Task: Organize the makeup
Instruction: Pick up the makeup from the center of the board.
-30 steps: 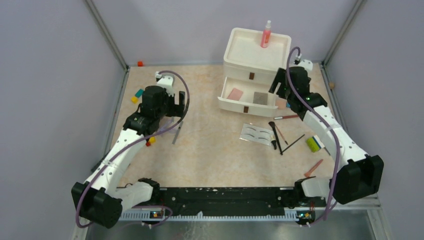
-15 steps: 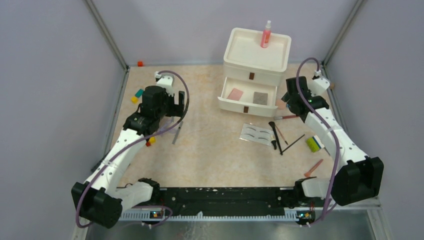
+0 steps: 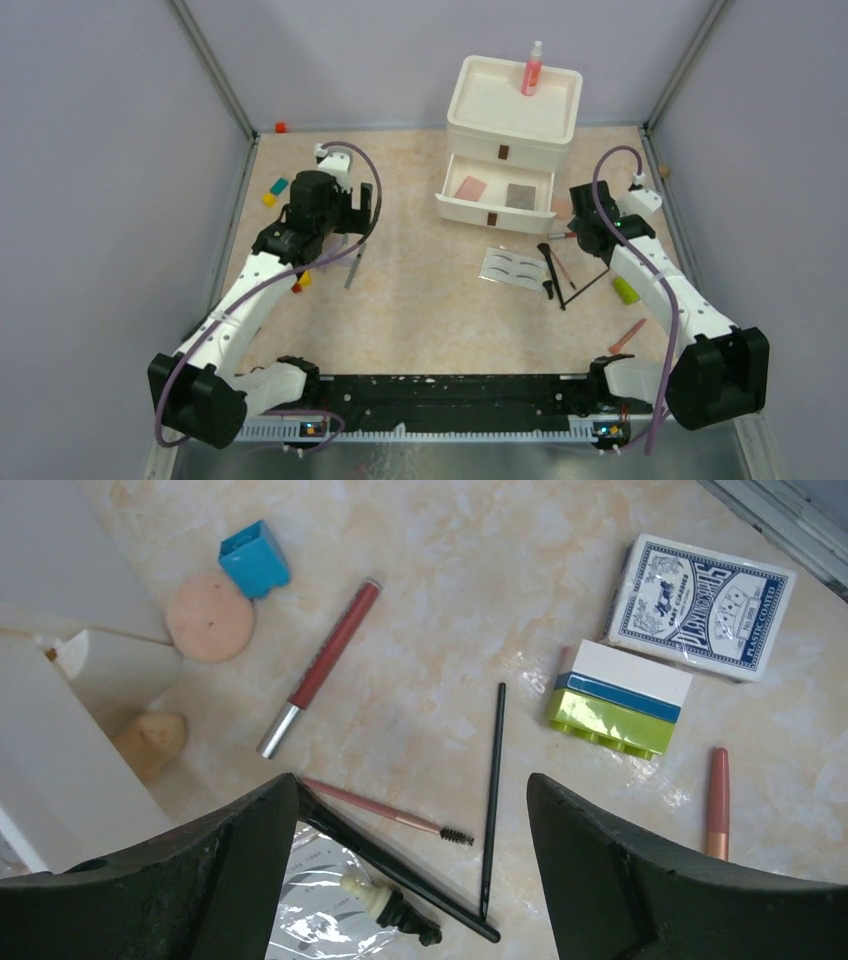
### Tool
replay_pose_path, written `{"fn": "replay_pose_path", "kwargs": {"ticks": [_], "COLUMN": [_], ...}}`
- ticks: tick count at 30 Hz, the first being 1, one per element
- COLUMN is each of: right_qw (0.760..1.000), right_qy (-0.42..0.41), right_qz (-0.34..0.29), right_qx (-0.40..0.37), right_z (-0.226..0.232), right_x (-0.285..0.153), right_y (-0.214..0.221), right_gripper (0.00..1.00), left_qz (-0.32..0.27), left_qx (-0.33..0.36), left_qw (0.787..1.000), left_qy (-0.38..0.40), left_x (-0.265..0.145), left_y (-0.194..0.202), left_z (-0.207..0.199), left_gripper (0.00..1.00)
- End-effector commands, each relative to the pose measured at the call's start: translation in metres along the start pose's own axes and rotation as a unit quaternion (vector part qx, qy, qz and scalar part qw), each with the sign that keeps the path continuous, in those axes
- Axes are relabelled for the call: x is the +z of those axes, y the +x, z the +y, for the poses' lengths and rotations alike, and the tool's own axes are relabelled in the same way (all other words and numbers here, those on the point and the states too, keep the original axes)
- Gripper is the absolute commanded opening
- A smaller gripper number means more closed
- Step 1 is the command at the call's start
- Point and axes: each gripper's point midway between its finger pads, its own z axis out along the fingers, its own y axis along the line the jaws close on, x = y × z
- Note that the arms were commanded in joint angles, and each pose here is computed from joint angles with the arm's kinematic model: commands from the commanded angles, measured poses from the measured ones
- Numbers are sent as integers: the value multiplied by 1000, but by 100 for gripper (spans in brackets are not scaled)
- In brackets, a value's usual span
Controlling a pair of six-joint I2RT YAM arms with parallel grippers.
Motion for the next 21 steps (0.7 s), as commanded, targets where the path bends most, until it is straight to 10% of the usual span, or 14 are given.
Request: {"fn": "replay_pose_path", "kwargs": {"ticks": [1, 21], "right_qw": [1000, 995], "right_qy": [11, 4], "right_qz": [7, 102], "right_qx": [7, -12], "right_z": [-7, -24], "right_x": [1, 9], "right_y": [8, 63], "right_gripper": [83, 83], "left_qz": [-15, -30], "left_qx": [-7, 4], "left_qw": [1000, 999], "left_qy": [5, -19], "left_x": [6, -4], "left_y": [-8, -12], "left_z": [-2, 9], "left_gripper": [99, 99]}}
